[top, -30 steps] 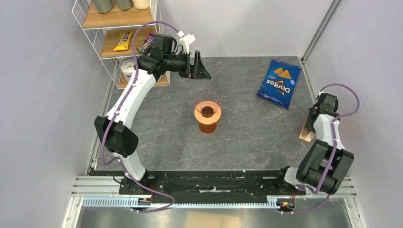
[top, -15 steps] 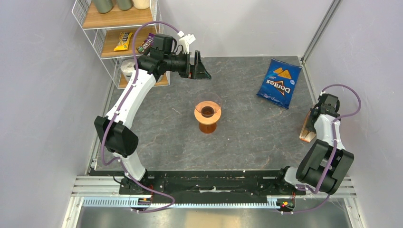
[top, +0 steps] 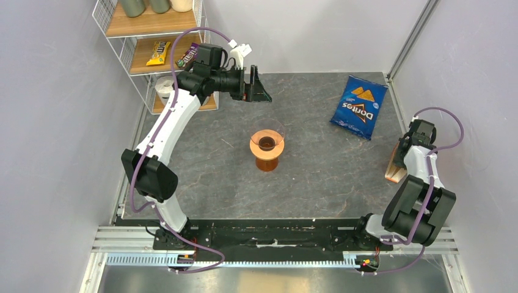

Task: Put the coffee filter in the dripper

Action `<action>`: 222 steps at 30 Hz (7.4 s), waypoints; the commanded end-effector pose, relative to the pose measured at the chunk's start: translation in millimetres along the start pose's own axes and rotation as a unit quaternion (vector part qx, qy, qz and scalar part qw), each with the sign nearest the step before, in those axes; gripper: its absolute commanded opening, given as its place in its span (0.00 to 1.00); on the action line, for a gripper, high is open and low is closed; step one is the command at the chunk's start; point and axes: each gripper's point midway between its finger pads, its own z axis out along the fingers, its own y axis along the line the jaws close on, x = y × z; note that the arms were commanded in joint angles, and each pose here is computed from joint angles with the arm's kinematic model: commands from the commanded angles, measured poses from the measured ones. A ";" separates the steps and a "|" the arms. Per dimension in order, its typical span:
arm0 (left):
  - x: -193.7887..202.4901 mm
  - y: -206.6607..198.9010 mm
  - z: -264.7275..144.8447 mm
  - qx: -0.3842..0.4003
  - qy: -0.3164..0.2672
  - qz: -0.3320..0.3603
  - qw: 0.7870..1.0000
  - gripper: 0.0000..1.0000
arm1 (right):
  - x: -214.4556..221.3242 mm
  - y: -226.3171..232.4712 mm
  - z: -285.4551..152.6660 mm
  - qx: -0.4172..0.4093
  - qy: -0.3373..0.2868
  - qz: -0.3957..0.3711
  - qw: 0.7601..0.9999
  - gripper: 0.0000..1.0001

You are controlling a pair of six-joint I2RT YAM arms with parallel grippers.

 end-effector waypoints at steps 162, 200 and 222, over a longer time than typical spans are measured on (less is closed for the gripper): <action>-53.7 -111.3 -97.6 0.256 -0.237 0.138 0.927 0.88 | -90.2 277.5 -494.8 -0.683 -0.312 -0.170 0.639 0.00; -47.0 -176.0 -33.9 0.332 -0.204 0.037 0.920 0.02 | -117.8 276.5 -527.3 -0.716 -0.382 -0.133 0.569 0.00; -43.6 -171.6 -60.3 0.320 -0.196 0.091 0.922 0.02 | -93.0 273.0 -494.4 -0.679 -0.361 -0.203 0.607 0.50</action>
